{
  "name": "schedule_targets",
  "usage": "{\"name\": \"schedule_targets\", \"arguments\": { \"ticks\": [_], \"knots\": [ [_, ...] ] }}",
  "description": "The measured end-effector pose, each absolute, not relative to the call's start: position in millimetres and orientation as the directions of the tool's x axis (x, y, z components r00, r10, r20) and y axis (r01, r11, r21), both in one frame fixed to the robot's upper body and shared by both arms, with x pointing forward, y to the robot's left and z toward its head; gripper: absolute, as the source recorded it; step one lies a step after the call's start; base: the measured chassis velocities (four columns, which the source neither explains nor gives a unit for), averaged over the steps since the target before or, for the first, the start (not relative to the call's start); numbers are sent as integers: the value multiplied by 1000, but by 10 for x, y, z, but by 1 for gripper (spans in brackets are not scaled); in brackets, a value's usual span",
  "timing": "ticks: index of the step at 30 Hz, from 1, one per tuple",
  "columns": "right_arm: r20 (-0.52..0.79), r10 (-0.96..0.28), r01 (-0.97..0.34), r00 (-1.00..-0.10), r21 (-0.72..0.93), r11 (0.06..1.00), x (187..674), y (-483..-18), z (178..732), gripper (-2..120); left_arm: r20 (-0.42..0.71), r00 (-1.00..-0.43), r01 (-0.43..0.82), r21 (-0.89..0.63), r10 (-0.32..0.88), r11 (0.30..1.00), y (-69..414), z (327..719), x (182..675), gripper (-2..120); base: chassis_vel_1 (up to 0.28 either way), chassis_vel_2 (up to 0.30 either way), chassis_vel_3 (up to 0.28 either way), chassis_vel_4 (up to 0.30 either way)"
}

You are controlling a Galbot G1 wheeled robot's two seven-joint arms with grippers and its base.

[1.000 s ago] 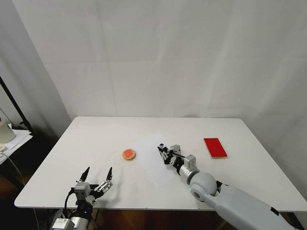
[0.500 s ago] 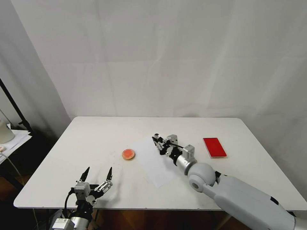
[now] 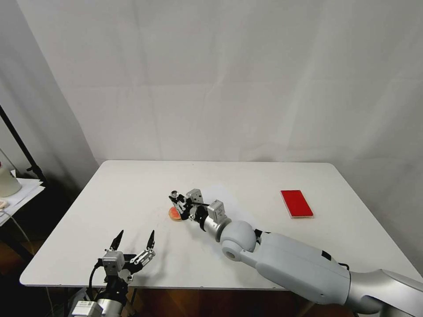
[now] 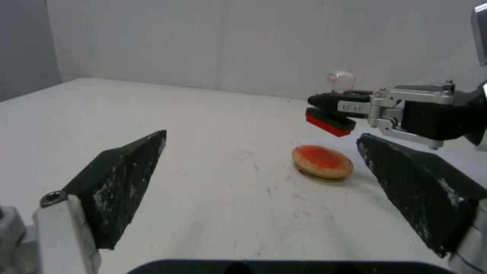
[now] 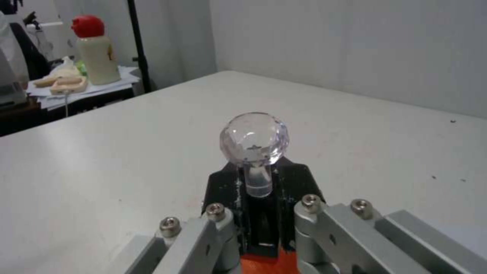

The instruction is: Pick up the stamp from the ink pad and place it onto another ink pad.

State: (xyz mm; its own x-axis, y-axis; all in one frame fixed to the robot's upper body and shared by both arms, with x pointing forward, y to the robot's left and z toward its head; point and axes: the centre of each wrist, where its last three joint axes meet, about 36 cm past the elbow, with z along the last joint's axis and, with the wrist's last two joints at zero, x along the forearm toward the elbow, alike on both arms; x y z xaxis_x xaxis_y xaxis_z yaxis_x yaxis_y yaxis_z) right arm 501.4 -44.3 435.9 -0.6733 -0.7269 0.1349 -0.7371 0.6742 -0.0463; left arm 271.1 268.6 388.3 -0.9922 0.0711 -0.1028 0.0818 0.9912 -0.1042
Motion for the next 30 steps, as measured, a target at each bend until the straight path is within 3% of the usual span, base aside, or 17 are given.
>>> {"name": "schedule_targets", "arguments": {
  "ticks": [30],
  "knots": [
    [160,-713,-725,-683,-31,688,4955,-414,4108,10,-103,-992,82,-104,71,991,2686,3883,2711,100,0,0,0,0]
  ]
}}
